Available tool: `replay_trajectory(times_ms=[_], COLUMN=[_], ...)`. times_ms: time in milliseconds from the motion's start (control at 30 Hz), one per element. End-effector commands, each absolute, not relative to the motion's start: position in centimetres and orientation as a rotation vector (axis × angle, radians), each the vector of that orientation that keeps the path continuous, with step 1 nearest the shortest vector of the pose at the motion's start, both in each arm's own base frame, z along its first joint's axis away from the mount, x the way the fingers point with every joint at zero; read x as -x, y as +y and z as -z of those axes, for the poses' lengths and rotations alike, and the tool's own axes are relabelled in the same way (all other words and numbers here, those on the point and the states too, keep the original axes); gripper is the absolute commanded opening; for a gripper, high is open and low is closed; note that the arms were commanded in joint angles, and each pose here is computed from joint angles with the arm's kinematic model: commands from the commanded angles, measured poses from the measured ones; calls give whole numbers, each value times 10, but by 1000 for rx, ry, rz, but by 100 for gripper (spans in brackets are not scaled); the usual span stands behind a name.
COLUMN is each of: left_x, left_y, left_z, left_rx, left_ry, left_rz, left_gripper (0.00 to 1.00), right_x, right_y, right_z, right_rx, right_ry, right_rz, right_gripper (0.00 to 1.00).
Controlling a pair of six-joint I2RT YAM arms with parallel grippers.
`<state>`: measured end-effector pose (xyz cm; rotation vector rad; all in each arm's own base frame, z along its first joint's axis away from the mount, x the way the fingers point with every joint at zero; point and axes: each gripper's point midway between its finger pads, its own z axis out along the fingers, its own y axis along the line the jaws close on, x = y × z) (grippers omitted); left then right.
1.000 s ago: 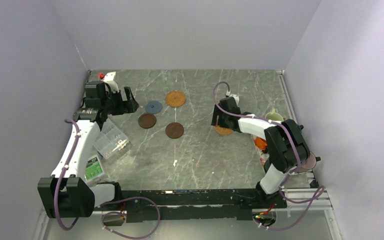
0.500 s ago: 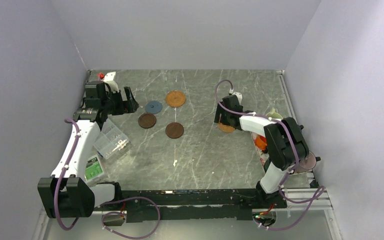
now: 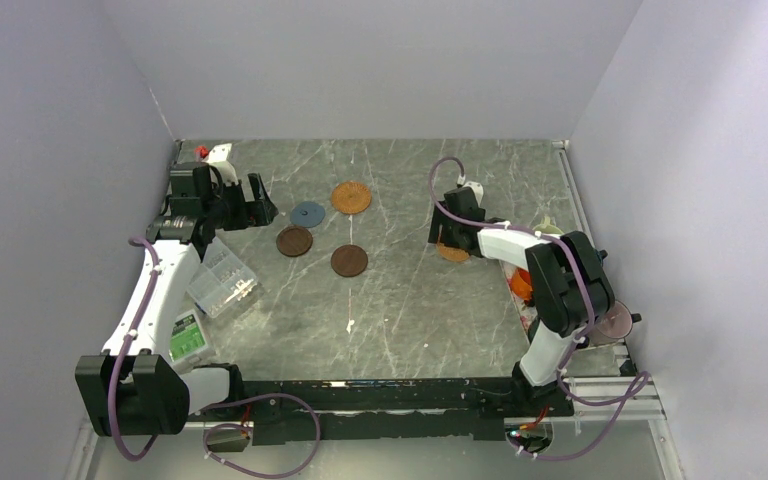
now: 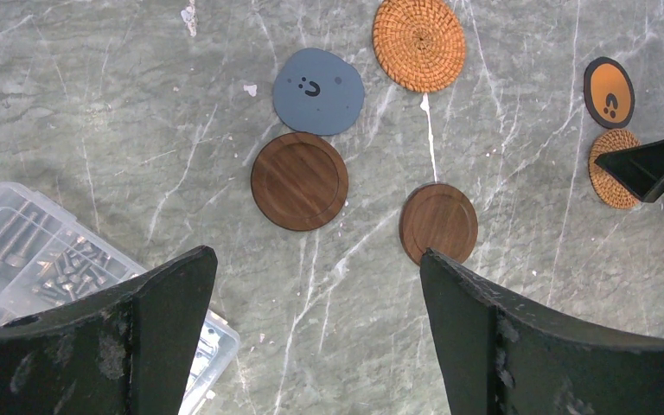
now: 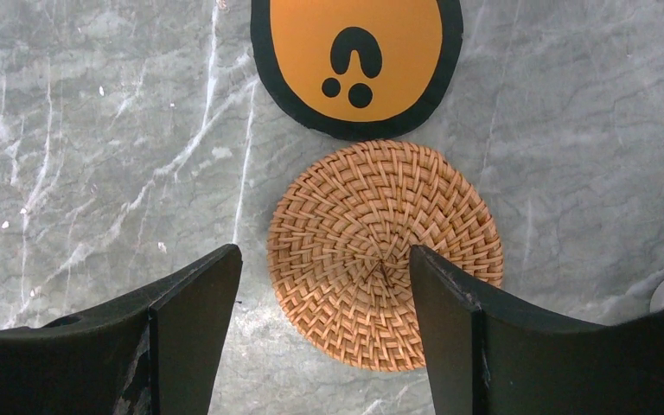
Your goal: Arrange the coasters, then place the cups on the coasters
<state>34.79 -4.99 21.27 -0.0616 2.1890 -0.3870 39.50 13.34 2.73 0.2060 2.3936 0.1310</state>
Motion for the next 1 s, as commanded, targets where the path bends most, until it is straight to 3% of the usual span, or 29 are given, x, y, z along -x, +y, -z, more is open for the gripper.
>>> replay_trajectory(times_ms=[0,600,800,967], left_x=[-352,-351,-351,-350], left_y=[-51,-53,-52,-51], left_z=[-216,-218,-220,-221], left_rx=[61,55,65,73], left_ry=[2173,2168,2162,2160], left_rz=[386,400,399,391], left_gripper=[94,94,94,94], right_x=[-386,-395,-399,-396], right_y=[124,138,155,200], right_z=[-3,-44,-87,-102], right_rx=[-213,-178,-104,30], right_ry=[2471,2419,2319,2283], right_rz=[-83,-185,-277,-371], right_gripper=[76,77,89,91])
